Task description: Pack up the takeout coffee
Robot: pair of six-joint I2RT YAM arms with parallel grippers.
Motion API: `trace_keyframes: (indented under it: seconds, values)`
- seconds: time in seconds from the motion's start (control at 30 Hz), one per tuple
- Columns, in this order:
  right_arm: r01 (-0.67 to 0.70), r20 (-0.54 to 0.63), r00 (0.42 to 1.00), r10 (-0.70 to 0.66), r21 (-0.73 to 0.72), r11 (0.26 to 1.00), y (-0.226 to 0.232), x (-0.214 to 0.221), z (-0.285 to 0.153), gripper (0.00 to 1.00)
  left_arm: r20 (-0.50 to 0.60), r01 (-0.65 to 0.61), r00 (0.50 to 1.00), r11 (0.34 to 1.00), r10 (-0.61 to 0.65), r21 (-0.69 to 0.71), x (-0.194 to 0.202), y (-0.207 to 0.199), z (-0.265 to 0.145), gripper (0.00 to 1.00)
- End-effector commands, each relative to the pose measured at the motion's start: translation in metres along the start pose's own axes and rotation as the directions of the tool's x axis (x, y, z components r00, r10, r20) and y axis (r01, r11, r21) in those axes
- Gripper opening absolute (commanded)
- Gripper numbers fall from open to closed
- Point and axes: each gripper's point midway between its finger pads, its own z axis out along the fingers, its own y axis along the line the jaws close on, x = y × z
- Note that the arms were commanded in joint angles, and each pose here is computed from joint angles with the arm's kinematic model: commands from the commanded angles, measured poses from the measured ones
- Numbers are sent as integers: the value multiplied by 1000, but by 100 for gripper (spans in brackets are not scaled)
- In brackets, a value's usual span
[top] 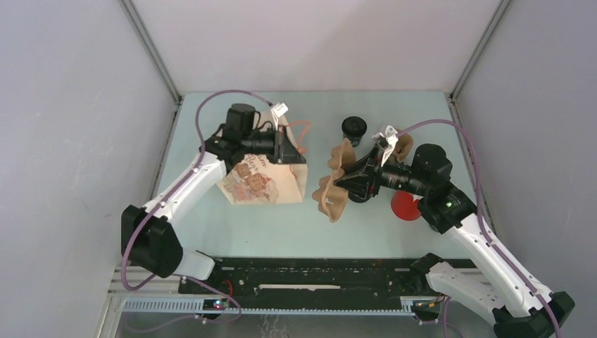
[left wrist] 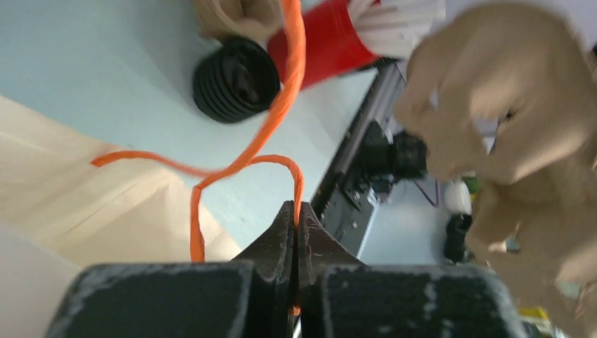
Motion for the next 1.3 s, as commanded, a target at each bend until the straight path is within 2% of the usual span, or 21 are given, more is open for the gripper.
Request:
trace_keyframes:
  seconds: [0.0, 0.1, 0.27, 0.33, 0.4, 0.47, 0.57, 0.73, 0.87, 1.03, 1.27]
  values:
    - [-3, 41, 999, 5, -59, 998, 2, -15, -3, 39, 14, -172, 985, 972, 172, 163, 19, -37, -14, 0]
    - [1, 37, 999, 1, -50, 999, -6, -14, -7, 38, 21, -186, 982, 972, 185, 142, 22, -33, -15, 0]
    - [-26, 67, 997, 28, -35, 999, -12, -24, -16, 38, 36, -222, 975, 969, 219, 109, 3, -45, -24, 0]
    - [-22, 72, 997, 25, -34, 999, -11, -25, -18, 38, 46, -268, 963, 963, 267, 12, -6, -44, -35, 0]
    - [-26, 68, 997, 28, -29, 999, -12, -24, -19, 38, 47, -326, 940, 928, 339, -180, -17, -33, -49, 0]
    - [-36, 57, 998, 37, -28, 999, -13, -21, -18, 37, 51, -368, 919, 897, 391, -244, -20, -32, -58, 0]
    - [-45, 46, 998, 48, -58, 997, -12, -19, -15, 37, 44, -363, 924, 909, 379, -203, -13, -33, -52, 0]
    - [-52, 107, 992, 69, -149, 987, 3, -42, -17, 36, -59, -354, 934, 934, 351, -50, 13, -48, -25, 0]
    - [-137, 109, 981, 161, -198, 970, 6, -50, -11, 35, -46, -366, 930, 930, 364, -44, 19, -45, -16, 0]
    - [-209, 27, 974, 223, -264, 942, 13, -30, 6, 33, -10, -345, 939, 939, 345, -5, 24, -47, -12, 0]
    - [-320, -28, 944, 328, -311, 895, 24, 3, 19, 32, -5, -334, 942, 942, 334, 15, 27, -48, -11, 0]
